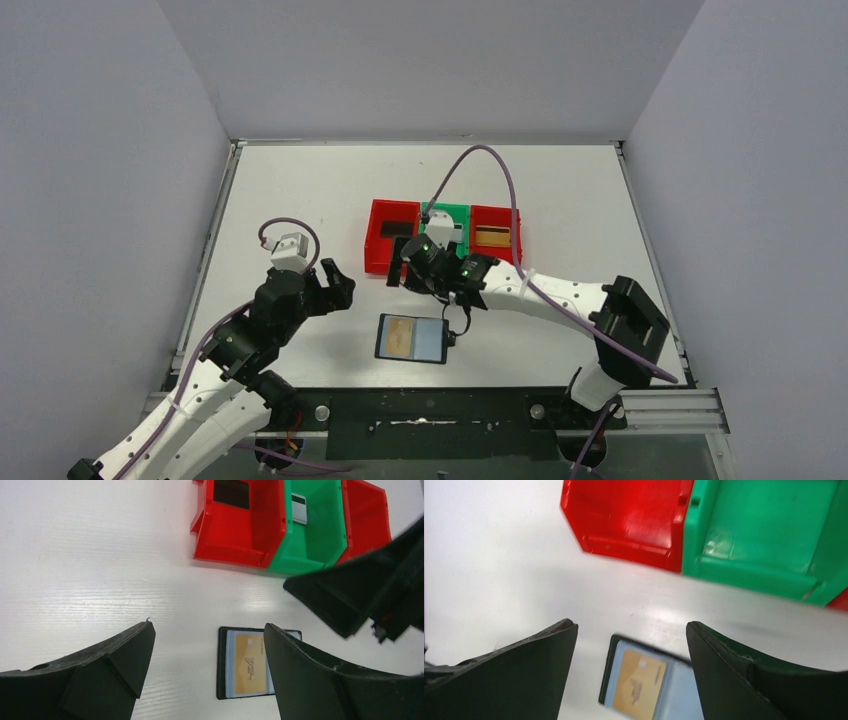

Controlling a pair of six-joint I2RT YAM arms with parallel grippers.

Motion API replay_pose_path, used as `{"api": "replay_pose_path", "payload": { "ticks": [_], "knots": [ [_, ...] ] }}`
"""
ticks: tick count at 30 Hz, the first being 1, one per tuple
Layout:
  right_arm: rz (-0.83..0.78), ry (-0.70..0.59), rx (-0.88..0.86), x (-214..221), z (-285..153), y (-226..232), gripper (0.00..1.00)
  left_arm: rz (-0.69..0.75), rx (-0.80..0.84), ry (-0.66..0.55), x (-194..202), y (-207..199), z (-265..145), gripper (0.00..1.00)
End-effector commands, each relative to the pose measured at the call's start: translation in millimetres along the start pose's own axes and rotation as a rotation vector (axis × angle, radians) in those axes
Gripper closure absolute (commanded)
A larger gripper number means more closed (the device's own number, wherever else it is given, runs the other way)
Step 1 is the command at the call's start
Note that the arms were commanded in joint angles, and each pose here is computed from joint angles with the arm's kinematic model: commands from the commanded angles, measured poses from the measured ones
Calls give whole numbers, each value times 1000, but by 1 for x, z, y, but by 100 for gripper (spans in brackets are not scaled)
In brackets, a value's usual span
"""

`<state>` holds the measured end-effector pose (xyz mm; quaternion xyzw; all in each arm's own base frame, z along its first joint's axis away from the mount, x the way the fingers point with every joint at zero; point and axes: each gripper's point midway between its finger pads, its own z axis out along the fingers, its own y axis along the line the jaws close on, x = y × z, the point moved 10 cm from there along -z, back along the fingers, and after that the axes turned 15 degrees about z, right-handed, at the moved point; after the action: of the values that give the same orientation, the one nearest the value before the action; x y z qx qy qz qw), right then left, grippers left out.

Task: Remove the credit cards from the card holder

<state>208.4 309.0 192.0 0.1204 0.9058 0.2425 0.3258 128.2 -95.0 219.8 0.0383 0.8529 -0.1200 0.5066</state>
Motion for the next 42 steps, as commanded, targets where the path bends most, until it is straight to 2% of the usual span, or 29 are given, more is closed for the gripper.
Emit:
{"api": "replay_pose_path", "payload": {
  "ticks": [1,8,16,22,24,27,36,42],
  "knots": [
    [104,-55,11,32,-25,-5,22,-5,24,-20,-6,-4,1,20],
    [244,129,-159,94,-29,-14,37,-2,39,-4,-4,-5,3,22],
    [300,192,-136,112,-22,-38,43,14,154,43,0,-16,8,24],
    [343,193,-149,116,-20,-48,52,5,443,195,11,-45,22,44],
    [359,192,-128,116,-17,-55,53,-4,490,255,18,-51,29,51],
    [389,208,-137,117,-13,-65,57,-5,540,340,30,-58,36,57],
    [488,244,-195,123,-6,-93,78,-16,586,440,58,-68,44,60],
    [495,248,-224,121,-6,-91,79,34,504,546,82,-65,53,63]
  ]
}}
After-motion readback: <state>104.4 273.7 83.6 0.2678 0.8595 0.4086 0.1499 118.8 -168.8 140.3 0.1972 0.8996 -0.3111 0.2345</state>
